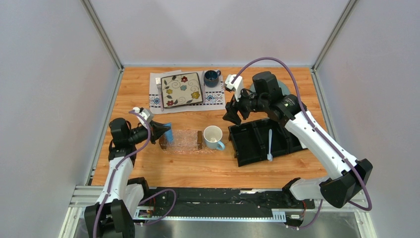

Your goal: Prepare toiletry sets of a toothbrush and toothpaste on the tray

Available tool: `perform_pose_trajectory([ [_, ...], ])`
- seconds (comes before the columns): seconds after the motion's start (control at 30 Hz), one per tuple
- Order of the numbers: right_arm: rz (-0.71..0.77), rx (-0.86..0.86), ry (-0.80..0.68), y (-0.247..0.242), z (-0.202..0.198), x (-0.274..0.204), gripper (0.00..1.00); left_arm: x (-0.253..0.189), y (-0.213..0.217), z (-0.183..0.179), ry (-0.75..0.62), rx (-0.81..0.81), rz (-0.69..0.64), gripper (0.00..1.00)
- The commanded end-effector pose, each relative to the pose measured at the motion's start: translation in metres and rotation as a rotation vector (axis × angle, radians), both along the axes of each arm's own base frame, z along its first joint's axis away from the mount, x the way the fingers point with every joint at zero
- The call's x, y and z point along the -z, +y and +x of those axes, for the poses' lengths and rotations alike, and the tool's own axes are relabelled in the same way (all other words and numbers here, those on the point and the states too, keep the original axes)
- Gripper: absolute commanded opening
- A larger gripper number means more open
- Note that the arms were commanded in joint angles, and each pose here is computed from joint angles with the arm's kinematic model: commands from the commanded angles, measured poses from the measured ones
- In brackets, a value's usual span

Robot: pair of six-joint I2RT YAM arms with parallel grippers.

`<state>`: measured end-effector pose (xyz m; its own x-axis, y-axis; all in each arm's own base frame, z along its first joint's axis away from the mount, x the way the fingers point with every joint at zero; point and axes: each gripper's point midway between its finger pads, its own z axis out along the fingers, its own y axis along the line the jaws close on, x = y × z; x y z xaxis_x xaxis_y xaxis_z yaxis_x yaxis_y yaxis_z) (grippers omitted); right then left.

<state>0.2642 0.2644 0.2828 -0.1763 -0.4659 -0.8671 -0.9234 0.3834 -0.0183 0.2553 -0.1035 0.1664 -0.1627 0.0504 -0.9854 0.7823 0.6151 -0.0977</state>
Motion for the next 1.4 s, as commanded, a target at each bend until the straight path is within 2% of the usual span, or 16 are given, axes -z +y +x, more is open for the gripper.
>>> perform_pose_trajectory([
  [0.0, 0.014, -0.009, -0.048, 0.004, 0.008, -0.005, 0.67, -0.002, 0.000, 0.001, -0.066, 0.039, 0.029, 0.00],
  [0.33, 0.011, -0.011, -0.043, 0.004, 0.009, -0.004, 0.68, 0.008, -0.001, 0.002, -0.051, 0.058, 0.032, 0.00],
  [0.53, 0.007, -0.012, -0.039, 0.005, 0.010, -0.002, 0.68, 0.015, -0.002, -0.001, -0.048, 0.076, 0.038, 0.05],
  [0.73, 0.006, -0.012, -0.037, 0.005, 0.011, -0.001, 0.68, 0.020, -0.003, -0.003, -0.043, 0.091, 0.039, 0.15],
  [0.97, -0.005, -0.008, -0.041, 0.003, 0.009, 0.001, 0.68, 0.027, -0.003, -0.008, -0.041, 0.105, 0.069, 0.35],
  [1.37, -0.038, 0.019, -0.050, -0.011, 0.010, 0.005, 0.68, 0.021, -0.001, -0.012, -0.040, 0.101, 0.105, 0.55],
])
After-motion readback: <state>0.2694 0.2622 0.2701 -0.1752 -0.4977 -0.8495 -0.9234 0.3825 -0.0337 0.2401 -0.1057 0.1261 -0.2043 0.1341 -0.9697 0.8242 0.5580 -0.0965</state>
